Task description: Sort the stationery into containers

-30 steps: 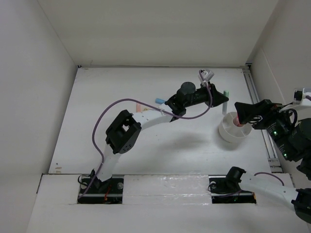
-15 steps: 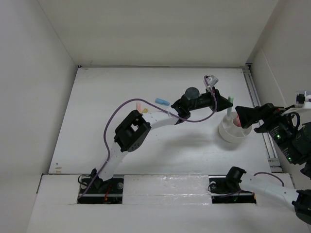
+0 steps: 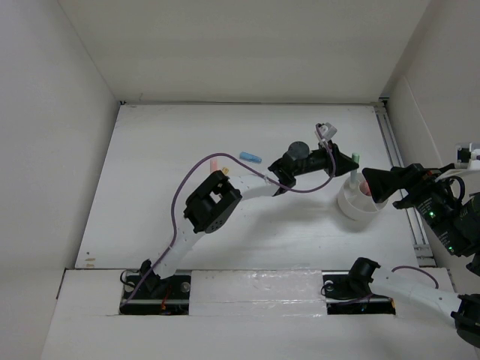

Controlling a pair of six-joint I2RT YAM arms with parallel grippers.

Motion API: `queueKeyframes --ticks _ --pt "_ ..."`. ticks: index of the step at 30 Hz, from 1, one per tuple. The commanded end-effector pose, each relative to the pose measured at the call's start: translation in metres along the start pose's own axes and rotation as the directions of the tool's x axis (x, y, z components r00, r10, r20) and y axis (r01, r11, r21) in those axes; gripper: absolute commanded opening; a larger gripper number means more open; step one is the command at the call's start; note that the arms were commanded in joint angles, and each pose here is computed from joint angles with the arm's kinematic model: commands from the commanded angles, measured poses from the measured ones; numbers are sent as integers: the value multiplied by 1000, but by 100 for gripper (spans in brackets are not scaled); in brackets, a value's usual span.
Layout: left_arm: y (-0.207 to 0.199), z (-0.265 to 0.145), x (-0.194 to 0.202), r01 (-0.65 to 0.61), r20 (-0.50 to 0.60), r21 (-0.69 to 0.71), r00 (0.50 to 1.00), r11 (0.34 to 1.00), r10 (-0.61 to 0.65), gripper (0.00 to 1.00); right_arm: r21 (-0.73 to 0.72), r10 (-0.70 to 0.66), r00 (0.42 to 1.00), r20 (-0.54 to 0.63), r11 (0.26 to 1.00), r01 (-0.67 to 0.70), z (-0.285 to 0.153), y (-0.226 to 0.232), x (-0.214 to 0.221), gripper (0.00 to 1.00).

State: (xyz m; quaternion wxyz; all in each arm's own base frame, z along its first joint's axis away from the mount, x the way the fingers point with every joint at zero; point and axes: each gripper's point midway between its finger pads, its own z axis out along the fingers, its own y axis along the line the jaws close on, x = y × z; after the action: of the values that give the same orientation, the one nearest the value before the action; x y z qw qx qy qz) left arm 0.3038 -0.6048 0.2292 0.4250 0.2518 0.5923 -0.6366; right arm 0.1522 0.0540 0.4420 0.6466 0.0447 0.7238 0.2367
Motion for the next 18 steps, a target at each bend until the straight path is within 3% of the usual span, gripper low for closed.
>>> queueKeyframes --ticks 1,18 --pt "-17 10 -28 -61 84 56 995 997 56 0 -38 23 1000 13 999 -23 -3 6 -5 99" --pt "0 11 -2 -28 35 35 999 999 26 0 -43 18 1000 2 999 -18 -3 5 1 99"
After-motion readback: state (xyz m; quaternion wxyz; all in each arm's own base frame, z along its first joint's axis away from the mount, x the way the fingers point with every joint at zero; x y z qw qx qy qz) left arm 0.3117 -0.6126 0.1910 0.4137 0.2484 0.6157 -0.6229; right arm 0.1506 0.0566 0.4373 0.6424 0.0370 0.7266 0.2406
